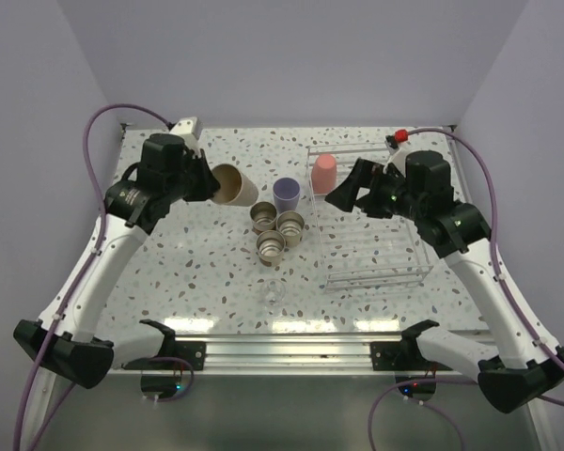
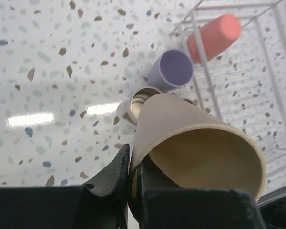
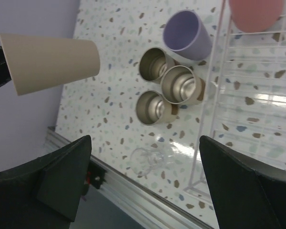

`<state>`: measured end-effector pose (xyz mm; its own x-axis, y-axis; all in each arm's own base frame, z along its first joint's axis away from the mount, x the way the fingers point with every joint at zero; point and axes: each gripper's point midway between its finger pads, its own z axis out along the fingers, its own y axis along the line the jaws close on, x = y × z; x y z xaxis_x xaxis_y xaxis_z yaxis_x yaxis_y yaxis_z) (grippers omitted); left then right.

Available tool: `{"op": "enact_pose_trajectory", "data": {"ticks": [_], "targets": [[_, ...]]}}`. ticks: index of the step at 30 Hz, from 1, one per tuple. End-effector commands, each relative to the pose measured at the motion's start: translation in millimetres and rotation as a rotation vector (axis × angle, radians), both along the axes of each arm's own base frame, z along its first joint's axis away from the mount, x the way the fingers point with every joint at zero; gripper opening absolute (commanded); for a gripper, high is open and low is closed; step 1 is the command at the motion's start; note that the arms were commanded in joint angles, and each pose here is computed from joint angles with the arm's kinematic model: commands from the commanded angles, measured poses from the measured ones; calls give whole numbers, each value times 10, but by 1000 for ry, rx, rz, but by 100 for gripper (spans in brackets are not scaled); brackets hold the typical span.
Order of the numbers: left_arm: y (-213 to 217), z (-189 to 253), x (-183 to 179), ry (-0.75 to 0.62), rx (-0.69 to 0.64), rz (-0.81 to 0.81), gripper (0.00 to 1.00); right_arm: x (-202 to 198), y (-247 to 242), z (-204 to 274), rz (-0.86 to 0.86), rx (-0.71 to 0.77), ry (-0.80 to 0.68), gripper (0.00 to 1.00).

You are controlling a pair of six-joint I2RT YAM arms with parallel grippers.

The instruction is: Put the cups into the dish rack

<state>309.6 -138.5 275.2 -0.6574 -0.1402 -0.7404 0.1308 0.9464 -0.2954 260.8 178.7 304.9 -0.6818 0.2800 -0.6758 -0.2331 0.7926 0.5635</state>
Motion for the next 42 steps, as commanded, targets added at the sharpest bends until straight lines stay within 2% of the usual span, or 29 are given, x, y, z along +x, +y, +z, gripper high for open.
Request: {"op": "enact_pose_trajectory", "data": {"ticks": [1, 3, 4, 7, 10, 19, 31, 34, 42], "targets": [[-158, 651, 52, -177, -154, -50, 0, 53, 333, 484, 77, 215, -26, 98], [-231, 815, 60, -234, -226, -62, 0, 15, 453, 561, 121, 283, 9, 98], [-315, 992, 37, -302, -307, -91, 0, 44, 507, 651, 117, 342, 14, 98], [-451, 1292, -39, -417, -469, -154, 0, 11, 598, 949, 158, 468, -32, 98], [-543, 1402, -71, -454, -569, -193, 0, -55, 657, 1204, 224, 540, -107, 98], [-686, 1560, -171, -532, -764, -279, 0, -153, 797, 1528, 346, 713, -142, 98], [-777, 1798, -375, -580, -934, -390, 0, 1, 881, 1431, 322, 763, -104, 98], [-780, 1794, -387, -573, -950, -391, 0, 21, 902, 1493, 333, 819, -106, 98], [-787, 1790, -427, -573, -956, -407, 0, 25, 1051, 1682, 377, 821, -138, 98]]}}
